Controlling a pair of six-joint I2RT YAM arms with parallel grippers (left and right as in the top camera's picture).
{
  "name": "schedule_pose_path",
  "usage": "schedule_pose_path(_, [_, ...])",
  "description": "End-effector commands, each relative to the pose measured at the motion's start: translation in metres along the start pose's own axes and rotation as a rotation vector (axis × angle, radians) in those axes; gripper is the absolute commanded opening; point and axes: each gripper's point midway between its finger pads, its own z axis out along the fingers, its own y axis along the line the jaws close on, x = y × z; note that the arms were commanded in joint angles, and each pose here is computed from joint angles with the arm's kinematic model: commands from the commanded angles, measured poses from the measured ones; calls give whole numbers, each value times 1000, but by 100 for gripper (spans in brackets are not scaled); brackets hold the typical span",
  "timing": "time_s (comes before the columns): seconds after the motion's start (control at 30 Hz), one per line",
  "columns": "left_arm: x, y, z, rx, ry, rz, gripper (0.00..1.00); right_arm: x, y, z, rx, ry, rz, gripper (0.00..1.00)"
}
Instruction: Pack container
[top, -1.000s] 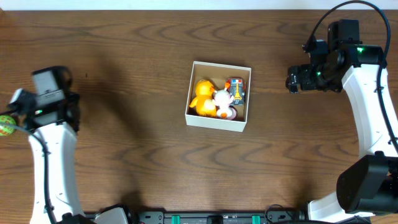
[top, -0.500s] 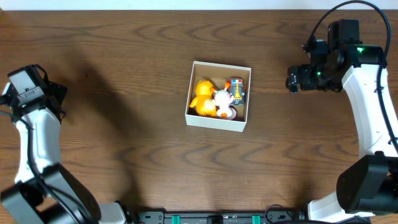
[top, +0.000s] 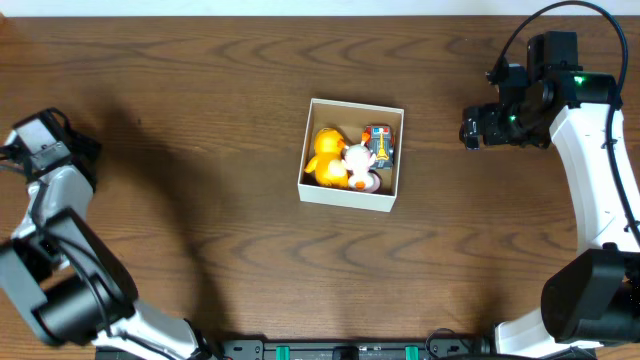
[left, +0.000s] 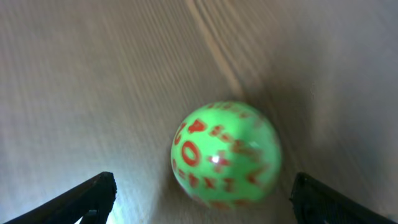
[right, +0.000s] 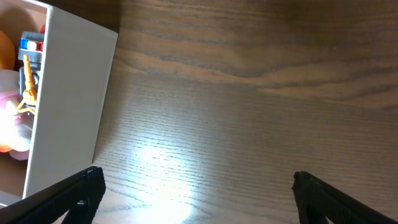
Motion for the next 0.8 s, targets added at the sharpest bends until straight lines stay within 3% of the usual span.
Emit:
schedule_pose_path(0.0, [21,-2,26,4,51,83,91,-5,1,-11,3,-34,10,99])
schedule_pose_path(0.17, [29,-4,45,4,51,82,88,-5,1,-11,3,-34,10,99])
schedule_pose_path(0.27, [21,-8,44,13,34,78,75,-5,1,-11,3,-34,9,99])
schedule_pose_path(0.53, [1,-13,29,19,1,70,75,-5,1,-11,3,-34,10,99])
schedule_pose_path(0.77, [-27,18,-11,-144,-79,2,75,-5,1,-11,3,-34,10,99])
